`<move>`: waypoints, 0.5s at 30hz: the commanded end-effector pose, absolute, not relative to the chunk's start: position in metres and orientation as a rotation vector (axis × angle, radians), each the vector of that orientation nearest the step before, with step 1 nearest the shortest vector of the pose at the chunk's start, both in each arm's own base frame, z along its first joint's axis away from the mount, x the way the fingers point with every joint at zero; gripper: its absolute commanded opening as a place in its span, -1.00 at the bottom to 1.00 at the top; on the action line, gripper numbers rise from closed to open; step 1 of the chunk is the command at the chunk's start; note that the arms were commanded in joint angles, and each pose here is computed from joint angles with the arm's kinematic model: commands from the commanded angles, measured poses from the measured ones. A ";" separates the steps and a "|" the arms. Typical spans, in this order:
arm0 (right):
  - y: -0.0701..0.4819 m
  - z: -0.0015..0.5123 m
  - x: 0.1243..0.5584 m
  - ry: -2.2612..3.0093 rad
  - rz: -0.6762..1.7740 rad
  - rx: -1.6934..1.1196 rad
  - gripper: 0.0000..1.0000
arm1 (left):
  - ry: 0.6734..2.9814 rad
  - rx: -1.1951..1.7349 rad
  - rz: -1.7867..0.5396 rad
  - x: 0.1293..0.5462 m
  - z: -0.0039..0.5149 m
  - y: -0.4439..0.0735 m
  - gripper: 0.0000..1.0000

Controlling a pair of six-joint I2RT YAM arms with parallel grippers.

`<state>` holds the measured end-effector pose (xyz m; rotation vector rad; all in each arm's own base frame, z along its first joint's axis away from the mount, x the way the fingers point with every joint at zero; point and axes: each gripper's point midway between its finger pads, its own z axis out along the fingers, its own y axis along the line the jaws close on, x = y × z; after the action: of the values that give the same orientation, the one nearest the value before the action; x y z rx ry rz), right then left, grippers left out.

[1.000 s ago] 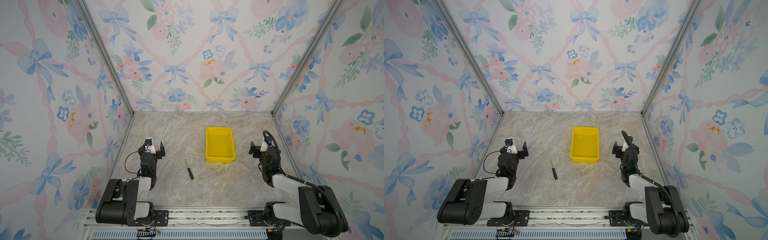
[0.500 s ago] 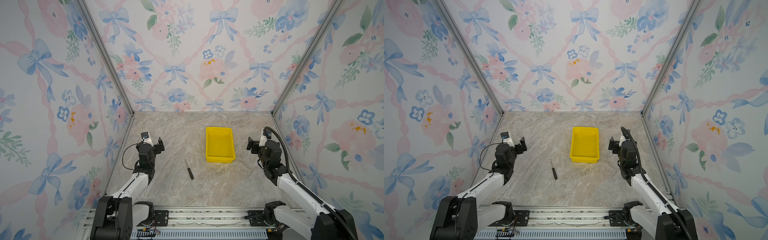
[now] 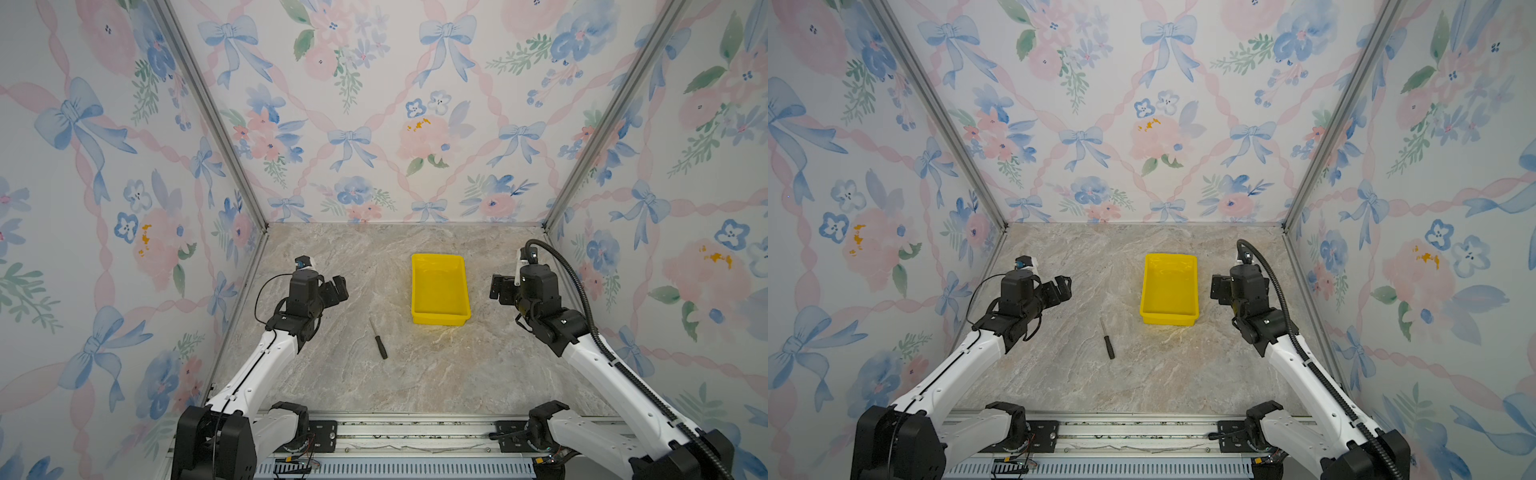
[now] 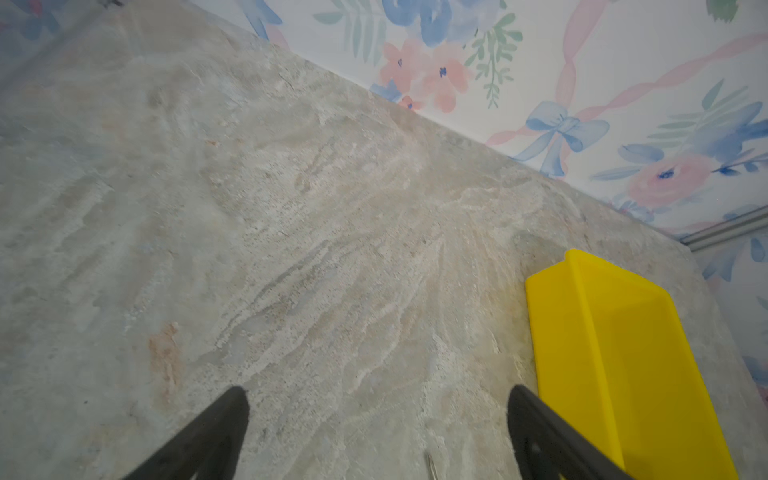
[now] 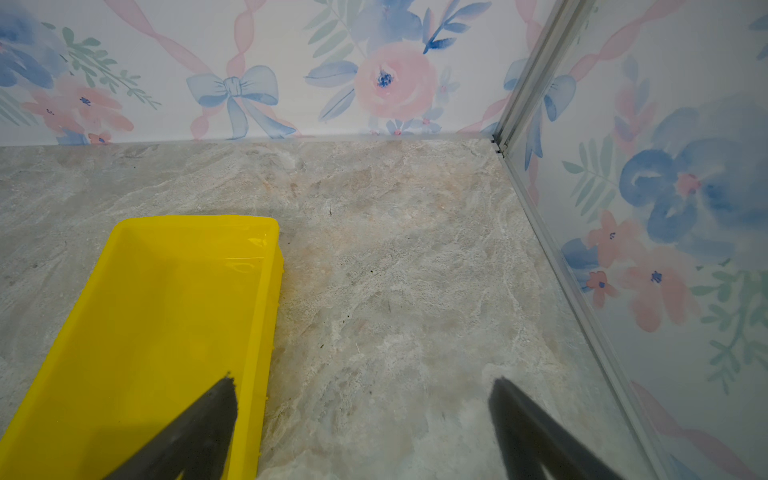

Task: Put the screwdriver in the bin
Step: 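Move the left gripper over the black-handled screwdriver while the right arm lifts slightly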

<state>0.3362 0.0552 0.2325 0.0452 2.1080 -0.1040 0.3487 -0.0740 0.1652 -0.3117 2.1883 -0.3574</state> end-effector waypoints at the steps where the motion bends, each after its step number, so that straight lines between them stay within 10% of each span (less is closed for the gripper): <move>1: 0.063 0.227 0.329 2.217 -0.142 -0.031 0.93 | 2.397 -0.346 -0.370 0.327 0.136 -0.096 0.96; 15: 0.096 0.223 0.306 2.292 0.075 -0.149 0.94 | 2.649 -0.383 -0.338 0.272 0.081 -0.164 0.93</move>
<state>0.3204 0.0876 0.2253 -0.1182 2.2539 0.0146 0.2836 -0.1645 0.0964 -0.3123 2.5868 -0.4062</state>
